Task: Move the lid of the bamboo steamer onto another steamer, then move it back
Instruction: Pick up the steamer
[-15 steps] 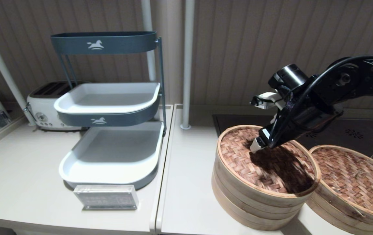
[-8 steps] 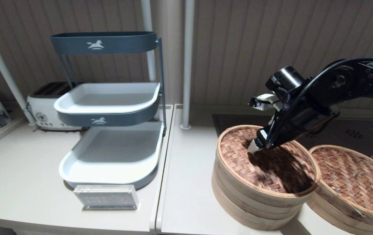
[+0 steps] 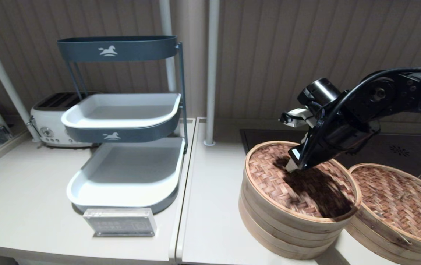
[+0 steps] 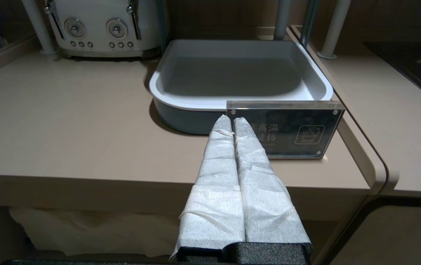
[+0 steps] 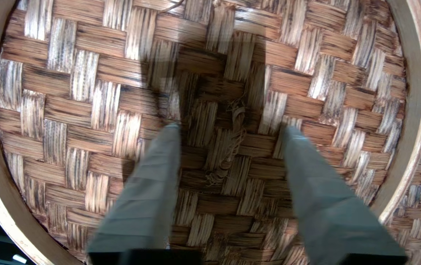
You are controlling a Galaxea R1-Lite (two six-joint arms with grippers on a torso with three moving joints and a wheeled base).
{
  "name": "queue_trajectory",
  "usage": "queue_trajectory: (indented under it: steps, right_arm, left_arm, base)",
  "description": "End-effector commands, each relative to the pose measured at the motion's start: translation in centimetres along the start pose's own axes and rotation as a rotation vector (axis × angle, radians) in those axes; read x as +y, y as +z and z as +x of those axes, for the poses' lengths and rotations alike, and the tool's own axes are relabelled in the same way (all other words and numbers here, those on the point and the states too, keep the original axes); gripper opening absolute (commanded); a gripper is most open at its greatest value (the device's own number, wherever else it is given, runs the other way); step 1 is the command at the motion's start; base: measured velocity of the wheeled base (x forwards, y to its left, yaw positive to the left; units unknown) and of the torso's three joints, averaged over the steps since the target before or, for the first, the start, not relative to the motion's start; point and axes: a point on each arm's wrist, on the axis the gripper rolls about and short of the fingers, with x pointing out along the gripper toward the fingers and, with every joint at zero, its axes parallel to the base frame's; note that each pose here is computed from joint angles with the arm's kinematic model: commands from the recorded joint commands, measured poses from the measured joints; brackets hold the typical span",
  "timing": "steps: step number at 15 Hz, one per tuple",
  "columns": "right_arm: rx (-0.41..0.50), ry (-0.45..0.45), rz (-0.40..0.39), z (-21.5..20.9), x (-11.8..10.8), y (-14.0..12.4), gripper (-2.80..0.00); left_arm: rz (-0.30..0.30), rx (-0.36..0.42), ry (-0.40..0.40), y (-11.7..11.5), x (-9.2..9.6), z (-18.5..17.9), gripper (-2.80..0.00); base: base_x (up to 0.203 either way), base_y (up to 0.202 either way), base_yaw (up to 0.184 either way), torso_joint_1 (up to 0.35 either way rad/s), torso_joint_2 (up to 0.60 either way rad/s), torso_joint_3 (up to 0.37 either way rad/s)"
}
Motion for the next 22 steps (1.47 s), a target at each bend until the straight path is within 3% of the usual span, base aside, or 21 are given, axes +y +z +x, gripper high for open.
queue_trajectory:
  steps: [1, 8, 22]
  right_arm:
    - [0.015, 0.001, -0.003, 0.4, 0.1, 0.0, -2.80]
    - [0.008, 0.074, -0.008, 1.4, 0.5, 0.2, -2.80]
    - [-0.119, 0.049, 0.008, -2.6, -0.4, 1.0, -2.80]
  left_arm:
    - [0.000, 0.024, 0.000, -0.8, 0.0, 0.1, -2.80]
    - [-0.001, 0.024, -0.001, -0.8, 0.0, 0.2, -2.80]
    - [-0.001, 0.025, 0.001, -0.8, 0.0, 0.2, -2.80]
  base:
    - [0.000, 0.000, 0.000, 0.000, 0.00, 0.000]
    - [0.000, 0.000, 0.000, 0.000, 0.00, 0.000]
    - [0.000, 0.000, 0.000, 0.000, 0.00, 0.000]
